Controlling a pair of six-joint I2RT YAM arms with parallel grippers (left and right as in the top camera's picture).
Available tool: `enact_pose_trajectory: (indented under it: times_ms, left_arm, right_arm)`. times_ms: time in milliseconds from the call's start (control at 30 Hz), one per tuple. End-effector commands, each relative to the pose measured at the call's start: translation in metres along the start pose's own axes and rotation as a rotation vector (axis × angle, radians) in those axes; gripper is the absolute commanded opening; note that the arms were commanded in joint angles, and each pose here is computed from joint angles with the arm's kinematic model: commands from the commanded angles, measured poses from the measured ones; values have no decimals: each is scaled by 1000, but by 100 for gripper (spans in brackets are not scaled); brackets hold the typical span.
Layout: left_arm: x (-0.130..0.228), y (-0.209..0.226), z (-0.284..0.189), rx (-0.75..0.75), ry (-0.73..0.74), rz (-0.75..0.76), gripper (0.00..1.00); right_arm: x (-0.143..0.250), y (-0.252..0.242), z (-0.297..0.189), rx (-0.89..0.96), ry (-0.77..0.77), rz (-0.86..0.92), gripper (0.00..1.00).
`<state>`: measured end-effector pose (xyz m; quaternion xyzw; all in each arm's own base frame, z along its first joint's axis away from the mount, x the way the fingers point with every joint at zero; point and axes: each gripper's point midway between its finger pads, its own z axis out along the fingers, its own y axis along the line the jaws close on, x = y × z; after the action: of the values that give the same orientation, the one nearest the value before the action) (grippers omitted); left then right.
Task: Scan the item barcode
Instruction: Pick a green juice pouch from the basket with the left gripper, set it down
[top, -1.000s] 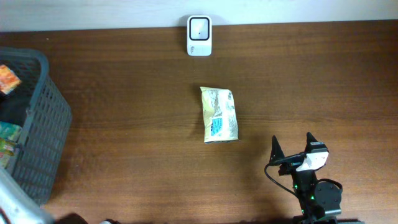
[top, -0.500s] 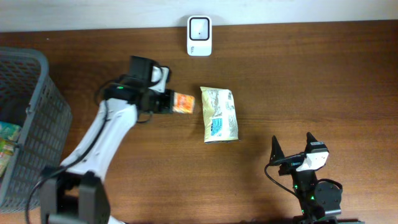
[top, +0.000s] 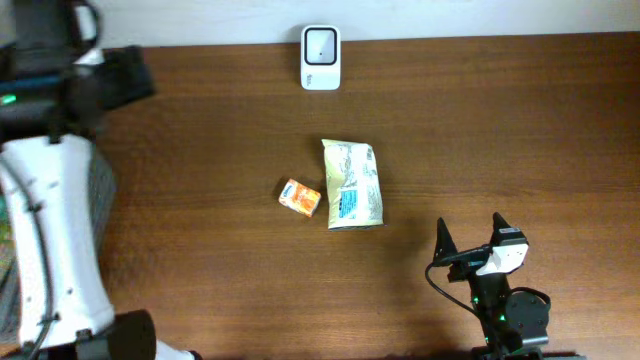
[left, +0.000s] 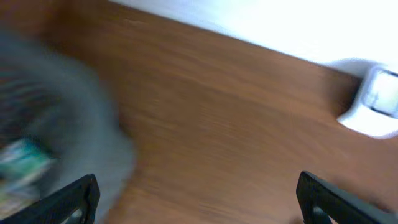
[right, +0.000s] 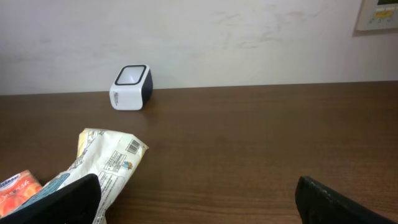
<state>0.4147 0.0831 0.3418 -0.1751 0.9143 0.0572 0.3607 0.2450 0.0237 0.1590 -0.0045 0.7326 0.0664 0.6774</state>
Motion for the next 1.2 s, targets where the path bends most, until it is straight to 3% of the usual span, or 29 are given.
enact_pose_trajectory:
  times_ms: [0, 67, 200, 267, 367, 400, 433, 467, 533, 600, 733, 833, 933, 1000, 1067, 1100, 1167]
  left_arm:
    - [10, 126, -4, -257, 40, -208, 99]
    - [34, 190, -6, -365, 78, -425, 99]
    - [86, 246, 32, -459, 172, -535, 99]
    - [127, 254, 69, -468, 248, -505, 100]
    - [162, 278, 106, -482, 242, -416, 100]
    - [167, 281, 112, -479, 243, -371, 98]
    - [180, 285, 122, -465, 276, -237, 88]
    - [184, 289, 126, -458, 290, -154, 87]
    - [184, 299, 133, -463, 284, -91, 95]
    - [191, 302, 146, -441, 329, 23, 91]
    - [209, 325, 148, -563, 427, 81, 90]
    - [233, 328, 167, -542, 498, 77, 88]
    - [237, 326, 170, -531, 508, 69, 49]
    - [237, 324, 171, -540, 486, -14, 26]
    - [239, 304, 181, -419, 471, -40, 13]
    - [241, 290, 186, -347, 453, -112, 0]
    - [242, 277, 189, -284, 445, -167, 0]
  right_arm:
    - [3, 1, 0, -3, 4, -5, 99]
    - [3, 1, 0, -3, 5, -5, 99]
    - [3, 1, 0, -3, 4, -5, 99]
    - [3, 1, 0, -3, 4, -5, 99]
    - [3, 1, 0, -3, 4, -5, 99]
    - [3, 1, 0, -3, 4, -5, 98]
    - [3, 1, 0, -3, 4, -5, 99]
    - [3, 1, 0, -3, 5, -5, 99]
    - [3, 1, 0, -3, 4, -5, 99]
    - [3, 1, 0, -3, 4, -5, 99]
    - [3, 1, 0, -3, 4, -5, 99]
    - [3, 1, 0, -3, 4, -5, 99]
    - [3, 1, 0, -3, 4, -5, 99]
    - [3, 1, 0, -3, 4, -5, 99]
    - [3, 1, 0, -3, 4, -5, 99]
    - [3, 1, 0, -3, 4, -5, 99]
    - [3, 1, 0, -3, 4, -5, 99]
